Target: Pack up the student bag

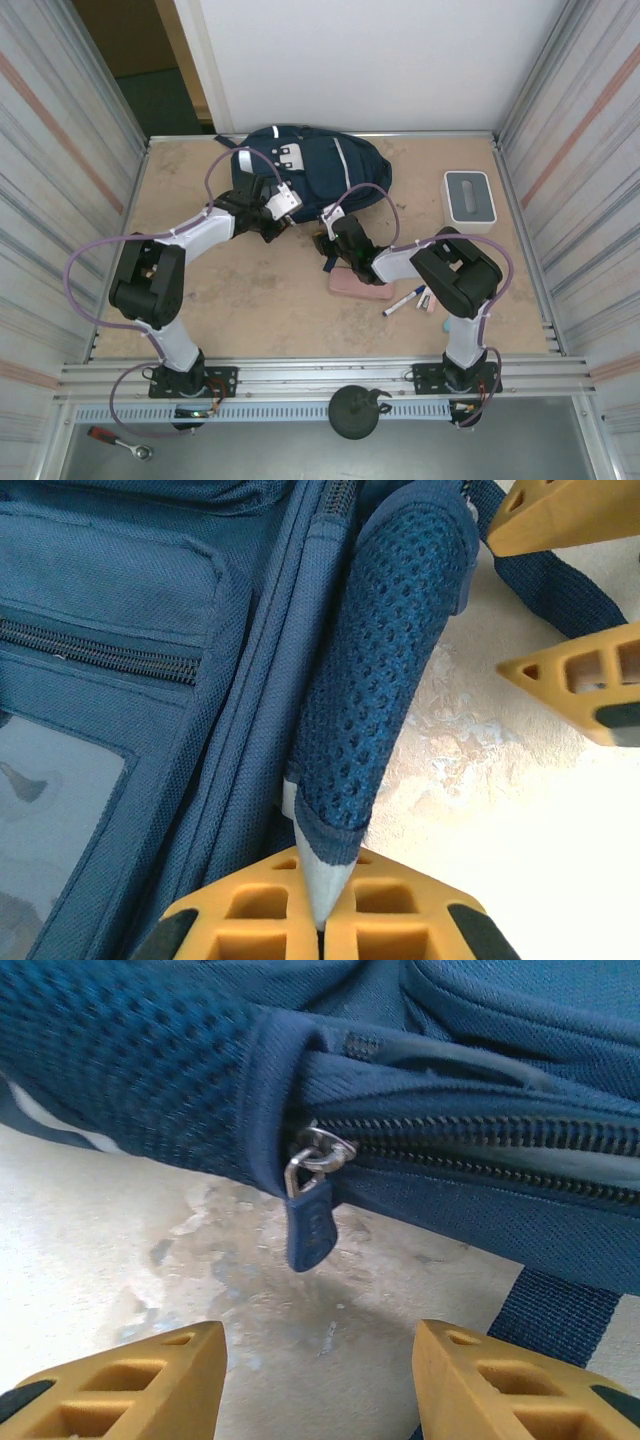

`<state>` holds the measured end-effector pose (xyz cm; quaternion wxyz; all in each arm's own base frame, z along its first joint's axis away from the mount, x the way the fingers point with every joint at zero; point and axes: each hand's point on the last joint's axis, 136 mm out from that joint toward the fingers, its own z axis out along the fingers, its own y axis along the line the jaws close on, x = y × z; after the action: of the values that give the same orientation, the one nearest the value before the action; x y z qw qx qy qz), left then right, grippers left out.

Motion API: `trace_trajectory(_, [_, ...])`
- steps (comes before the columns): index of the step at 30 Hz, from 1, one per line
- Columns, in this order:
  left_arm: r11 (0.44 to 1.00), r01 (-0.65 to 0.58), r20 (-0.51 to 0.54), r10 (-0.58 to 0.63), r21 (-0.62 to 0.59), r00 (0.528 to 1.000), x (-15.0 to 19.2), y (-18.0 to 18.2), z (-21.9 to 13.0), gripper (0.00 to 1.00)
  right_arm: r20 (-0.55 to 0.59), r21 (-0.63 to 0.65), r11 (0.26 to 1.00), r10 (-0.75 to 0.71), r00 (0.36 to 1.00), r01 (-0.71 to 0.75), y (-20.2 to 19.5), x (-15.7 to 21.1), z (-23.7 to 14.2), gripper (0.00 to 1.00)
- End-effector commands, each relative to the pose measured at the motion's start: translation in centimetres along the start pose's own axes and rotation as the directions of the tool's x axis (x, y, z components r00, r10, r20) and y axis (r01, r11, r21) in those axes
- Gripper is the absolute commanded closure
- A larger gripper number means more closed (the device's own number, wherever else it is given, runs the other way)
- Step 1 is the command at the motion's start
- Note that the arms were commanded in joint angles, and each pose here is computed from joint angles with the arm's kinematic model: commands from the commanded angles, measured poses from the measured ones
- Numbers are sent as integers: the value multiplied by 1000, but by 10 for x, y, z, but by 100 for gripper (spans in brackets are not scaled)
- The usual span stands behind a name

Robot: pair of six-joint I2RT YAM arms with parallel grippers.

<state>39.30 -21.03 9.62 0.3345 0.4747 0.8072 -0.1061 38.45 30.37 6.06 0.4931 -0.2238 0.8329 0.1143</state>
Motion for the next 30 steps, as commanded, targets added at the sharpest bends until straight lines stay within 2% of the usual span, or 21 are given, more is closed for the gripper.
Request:
trace_trajectory(1, [1000, -19, 148, 19, 0, 989, -45, 4, -32, 99, 88, 65, 998, -4, 996, -1, -6, -25, 9, 51])
trace_trajectory(10, [1000, -11, 140, 10, 9, 990, -40, 2, -29, 100, 94, 80, 997, 1, 996, -8, -4, -27, 13, 58])
trace_trajectory(16, [1000, -6, 133, 4, 11, 991, -38, 1, -27, 100, 81, 100, 995, 2, 997, -10, -6, -30, 15, 73])
trace_trajectory(21, [1000, -6, 127, 4, 10, 992, -35, 1, -25, 100, 84, 108, 994, 4, 996, -13, -7, -33, 13, 81])
trace_trajectory(26, [1000, -8, 120, 8, 2, 993, -33, 2, -25, 100, 75, 136, 991, -16, 997, 6, -14, -32, 8, 99])
trace_trajectory(30, [1000, -2, 112, 3, -10, 994, -28, 6, -26, 100, 70, 169, 986, -15, 997, 3, -28, -29, -3, 100])
